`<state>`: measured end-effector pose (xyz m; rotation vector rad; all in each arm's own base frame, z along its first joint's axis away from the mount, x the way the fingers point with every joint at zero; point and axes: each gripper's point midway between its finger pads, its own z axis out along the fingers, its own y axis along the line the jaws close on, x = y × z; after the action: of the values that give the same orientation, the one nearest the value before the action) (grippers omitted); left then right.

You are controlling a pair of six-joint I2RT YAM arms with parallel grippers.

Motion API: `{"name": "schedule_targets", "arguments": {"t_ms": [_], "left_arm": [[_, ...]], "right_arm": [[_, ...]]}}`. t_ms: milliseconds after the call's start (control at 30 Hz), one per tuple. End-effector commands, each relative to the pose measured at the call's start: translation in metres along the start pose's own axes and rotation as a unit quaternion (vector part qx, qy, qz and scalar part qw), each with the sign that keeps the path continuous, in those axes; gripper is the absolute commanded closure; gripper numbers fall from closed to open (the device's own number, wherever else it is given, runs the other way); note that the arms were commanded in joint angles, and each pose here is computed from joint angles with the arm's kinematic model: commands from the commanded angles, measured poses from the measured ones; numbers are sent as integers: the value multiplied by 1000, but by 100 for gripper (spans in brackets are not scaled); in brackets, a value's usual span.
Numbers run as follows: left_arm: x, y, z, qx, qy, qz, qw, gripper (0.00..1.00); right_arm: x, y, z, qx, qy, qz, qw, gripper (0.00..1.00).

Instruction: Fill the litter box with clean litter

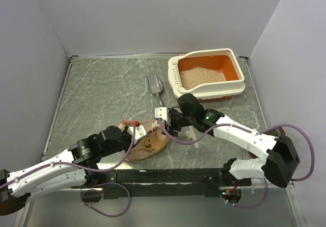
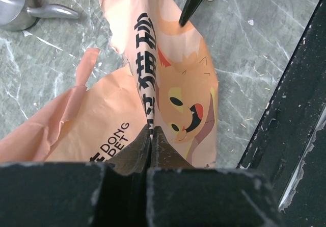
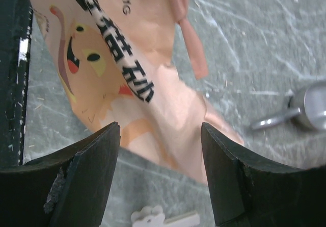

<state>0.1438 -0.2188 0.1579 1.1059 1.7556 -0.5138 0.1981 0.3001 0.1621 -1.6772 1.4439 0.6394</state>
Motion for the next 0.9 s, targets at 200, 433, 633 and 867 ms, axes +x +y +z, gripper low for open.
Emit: {"name": "schedule_targets", "arguments": {"t_ms": [200,433,633,867], "left_arm": [[-47,4,-8,-4,-94,-12,996,99],[-46,11,-10,-25,-94,-14,995,99],[-37,38,6,-94,-29,13,995,99],[-83,76,9,-140,-41,59,988,99]], "right_arm": [[-20,4,14,-64,-39,-32,997,30],[39,7,12,-48,66,31,996,100],[20,-17,6,-6,30,42,999,100],[-19,-68,-12,66,4,52,996,100]]}}
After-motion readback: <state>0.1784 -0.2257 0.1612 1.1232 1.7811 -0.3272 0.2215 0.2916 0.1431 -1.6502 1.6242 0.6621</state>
